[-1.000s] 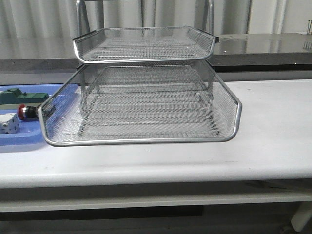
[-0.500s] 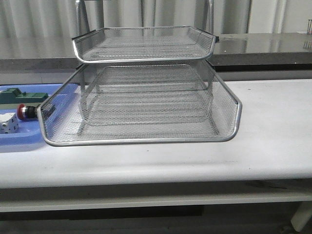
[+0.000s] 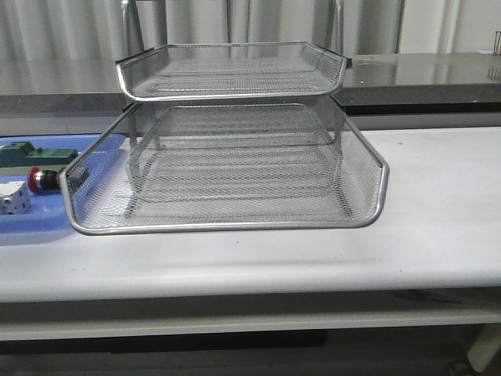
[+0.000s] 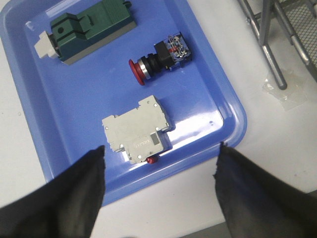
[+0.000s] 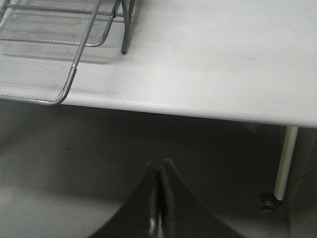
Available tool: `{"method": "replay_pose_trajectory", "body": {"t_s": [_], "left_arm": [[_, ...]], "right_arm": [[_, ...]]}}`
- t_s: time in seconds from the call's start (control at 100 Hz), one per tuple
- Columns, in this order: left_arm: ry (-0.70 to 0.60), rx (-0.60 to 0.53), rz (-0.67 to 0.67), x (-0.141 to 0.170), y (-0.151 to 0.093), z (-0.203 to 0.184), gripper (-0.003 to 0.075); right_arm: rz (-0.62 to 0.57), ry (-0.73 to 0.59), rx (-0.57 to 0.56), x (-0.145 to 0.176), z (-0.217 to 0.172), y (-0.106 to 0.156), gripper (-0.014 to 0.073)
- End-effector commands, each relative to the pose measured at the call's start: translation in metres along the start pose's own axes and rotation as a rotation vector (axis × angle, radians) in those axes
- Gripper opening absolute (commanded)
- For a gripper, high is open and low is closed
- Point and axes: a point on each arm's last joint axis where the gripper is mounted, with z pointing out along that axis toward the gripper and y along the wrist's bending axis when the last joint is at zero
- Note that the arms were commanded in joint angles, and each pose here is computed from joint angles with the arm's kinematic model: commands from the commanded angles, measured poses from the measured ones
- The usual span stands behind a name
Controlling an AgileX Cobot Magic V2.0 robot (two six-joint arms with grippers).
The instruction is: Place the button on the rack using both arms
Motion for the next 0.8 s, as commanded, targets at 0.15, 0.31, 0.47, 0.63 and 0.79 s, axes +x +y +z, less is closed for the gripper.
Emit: {"method": "replay_pose_trajectory", "body": {"t_s": [0.15, 0.31, 0.47, 0.63, 0.79], "left_arm": [[-0.137, -0.039, -0.006, -0.014, 0.006, -0.023, 0.0487], [-0.196, -0.07, 0.131, -0.02, 0.007, -0.024, 0.0487], [-0.271, -0.121, 0.28, -0.027, 0.01, -0.026, 0.0487], [-0.243, -0.122, 0.379, -0.031, 0.01, -0.013, 0.0487], [-0.181, -0.095, 0.407, -0.042, 0.012, 0.015, 0.0487]], "right_arm": [[-0.004, -0.092, 0.008, -0.013, -0.007, 0.0, -0.0068], [-0.004, -0.092, 0.008, -0.013, -0.007, 0.0, -0.0068], [-0.004, -0.092, 0.008, -0.013, -0.007, 0.0, -0.0068], [-0.004, -0.092, 0.008, -0.013, -0.007, 0.0, -0.0068], [-0.004, -0.091, 0.008, -0.013, -0.007, 0.0, -0.0068]]}}
